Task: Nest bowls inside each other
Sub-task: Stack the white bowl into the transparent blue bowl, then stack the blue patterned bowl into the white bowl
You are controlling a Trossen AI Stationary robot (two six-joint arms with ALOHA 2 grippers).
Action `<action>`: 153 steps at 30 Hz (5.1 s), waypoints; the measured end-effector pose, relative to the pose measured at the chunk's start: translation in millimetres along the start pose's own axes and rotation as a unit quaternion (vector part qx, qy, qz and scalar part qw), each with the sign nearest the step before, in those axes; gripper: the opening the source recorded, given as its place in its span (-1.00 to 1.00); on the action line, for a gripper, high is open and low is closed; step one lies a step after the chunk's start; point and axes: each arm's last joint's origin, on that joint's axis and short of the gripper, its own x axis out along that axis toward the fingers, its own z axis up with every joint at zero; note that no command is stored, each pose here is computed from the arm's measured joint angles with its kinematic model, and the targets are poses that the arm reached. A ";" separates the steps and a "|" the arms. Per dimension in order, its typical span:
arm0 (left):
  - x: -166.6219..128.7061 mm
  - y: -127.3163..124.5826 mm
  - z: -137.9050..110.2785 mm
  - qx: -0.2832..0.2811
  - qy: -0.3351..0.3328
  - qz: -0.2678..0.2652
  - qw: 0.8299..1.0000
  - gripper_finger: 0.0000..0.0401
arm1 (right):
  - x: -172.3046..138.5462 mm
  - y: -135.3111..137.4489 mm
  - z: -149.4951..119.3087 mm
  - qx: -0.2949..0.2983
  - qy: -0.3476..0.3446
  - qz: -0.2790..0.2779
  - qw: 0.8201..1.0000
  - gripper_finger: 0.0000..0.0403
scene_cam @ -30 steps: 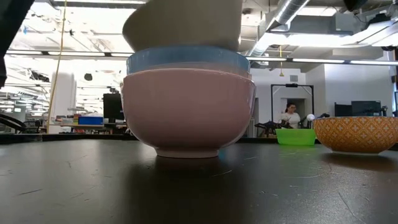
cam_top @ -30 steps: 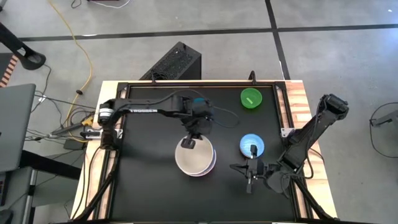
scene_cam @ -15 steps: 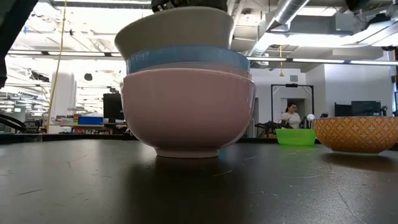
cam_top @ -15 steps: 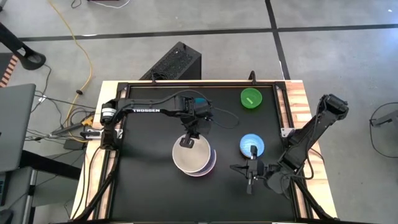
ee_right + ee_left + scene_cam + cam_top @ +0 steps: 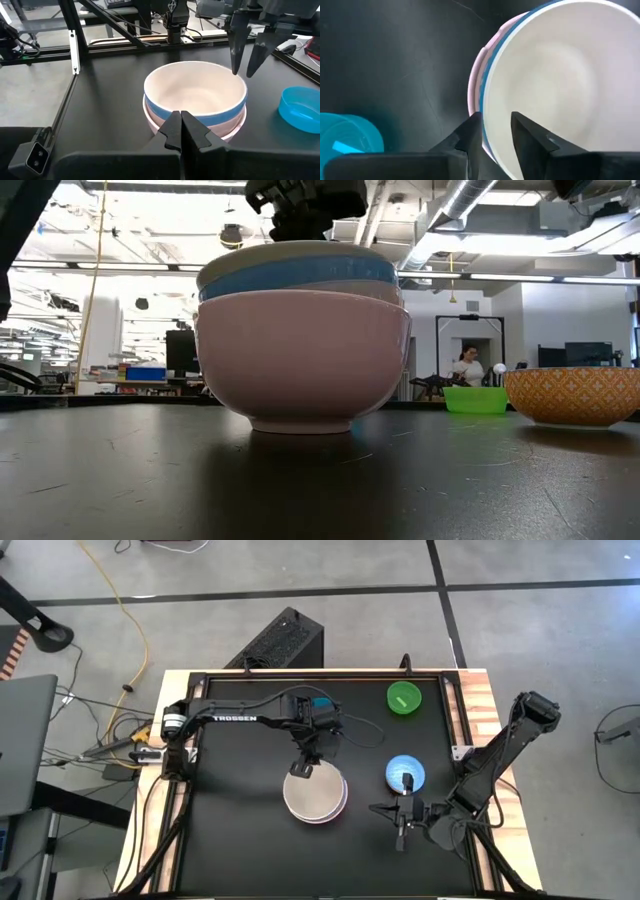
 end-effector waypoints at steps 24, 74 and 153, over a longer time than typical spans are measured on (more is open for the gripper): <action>-47.7 -51.7 -57.4 -0.001 -0.095 -0.007 0.995 -0.70 | 65.4 -17.1 1.0 0.052 0.008 0.007 0.999 -0.94; 18.5 -124.7 -142.6 0.024 -0.317 -0.036 0.947 -0.90 | 127.9 -85.7 -2.8 0.094 0.092 0.005 0.991 -0.94; -47.1 5.7 -189.9 -0.040 -0.375 0.231 0.897 -0.53 | 64.8 -233.9 2.8 0.141 0.371 -0.030 0.917 -0.10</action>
